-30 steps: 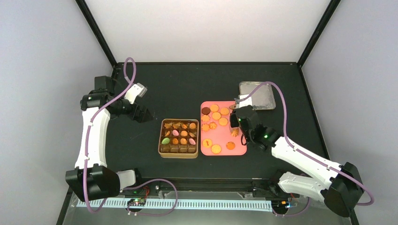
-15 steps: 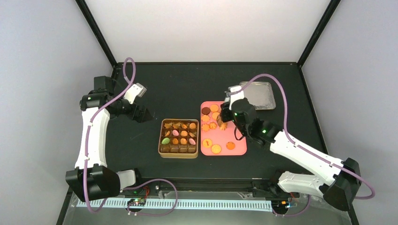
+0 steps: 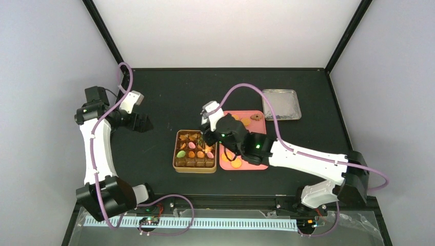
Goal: Pack the cookies
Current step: Place the fake cookies in the empty pocket of the box.
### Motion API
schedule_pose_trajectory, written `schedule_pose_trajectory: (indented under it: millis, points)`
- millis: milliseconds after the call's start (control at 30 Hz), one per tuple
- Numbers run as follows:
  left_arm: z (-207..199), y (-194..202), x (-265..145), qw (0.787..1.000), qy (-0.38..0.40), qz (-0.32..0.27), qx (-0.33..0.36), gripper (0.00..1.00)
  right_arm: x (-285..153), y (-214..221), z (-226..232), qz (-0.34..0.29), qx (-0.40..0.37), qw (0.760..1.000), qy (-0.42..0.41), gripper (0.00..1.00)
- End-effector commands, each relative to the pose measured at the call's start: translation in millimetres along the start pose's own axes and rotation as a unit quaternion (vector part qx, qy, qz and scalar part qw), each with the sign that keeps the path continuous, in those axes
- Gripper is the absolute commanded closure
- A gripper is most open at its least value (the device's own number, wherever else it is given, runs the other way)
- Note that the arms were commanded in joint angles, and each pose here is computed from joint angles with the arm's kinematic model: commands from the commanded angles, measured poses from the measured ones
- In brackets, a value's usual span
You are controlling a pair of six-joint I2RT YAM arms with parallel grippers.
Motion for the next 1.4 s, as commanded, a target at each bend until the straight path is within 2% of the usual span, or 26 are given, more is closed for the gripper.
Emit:
schedule_pose_trajectory:
  millis: [0,233,600,1100,1167,1233,1367]
  points:
    - [11.7,13.2,-2.3,1.000,-0.010,0.013,-0.008,0.01,6.7,-10.2,38.1,-0.022,-0.013,0.998,-0.061,0.99]
    - [10.3,19.1,-2.7,1.000,-0.002,0.012,-0.007,0.01,26.3,-1.3,77.6,-0.007,-0.042,0.992,-0.116,0.99]
    - [6.6,29.6,3.4,1.000,0.011,0.023,-0.002,0.01,55.7,9.5,114.7,0.000,-0.044,0.981,-0.190,0.99]
    - [2.9,30.4,2.2,1.000,0.015,0.022,0.007,0.01,83.4,37.5,124.2,0.021,-0.046,0.979,-0.199,0.99]
    - [3.0,30.3,2.4,1.000,0.016,0.022,0.006,0.01,84.4,39.3,123.9,0.022,-0.047,0.979,-0.198,0.95]
    - [2.6,30.1,2.5,1.000,0.018,0.021,0.006,0.01,84.4,38.9,123.8,0.023,-0.047,0.979,-0.199,0.86]
    - [2.8,30.2,3.1,1.000,0.019,0.021,0.005,0.01,80.9,33.5,123.5,0.017,-0.048,0.978,-0.200,0.74]
Point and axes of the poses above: each gripper's point midway between its finger pads, its own x axis out along the fingers, its own z axis along the line the jaws close on, y = z × x, the point moved 4 cm from there along -x, back along the fingers, and after that the axes turned 3 degrees about x, right-handed, at the moved point
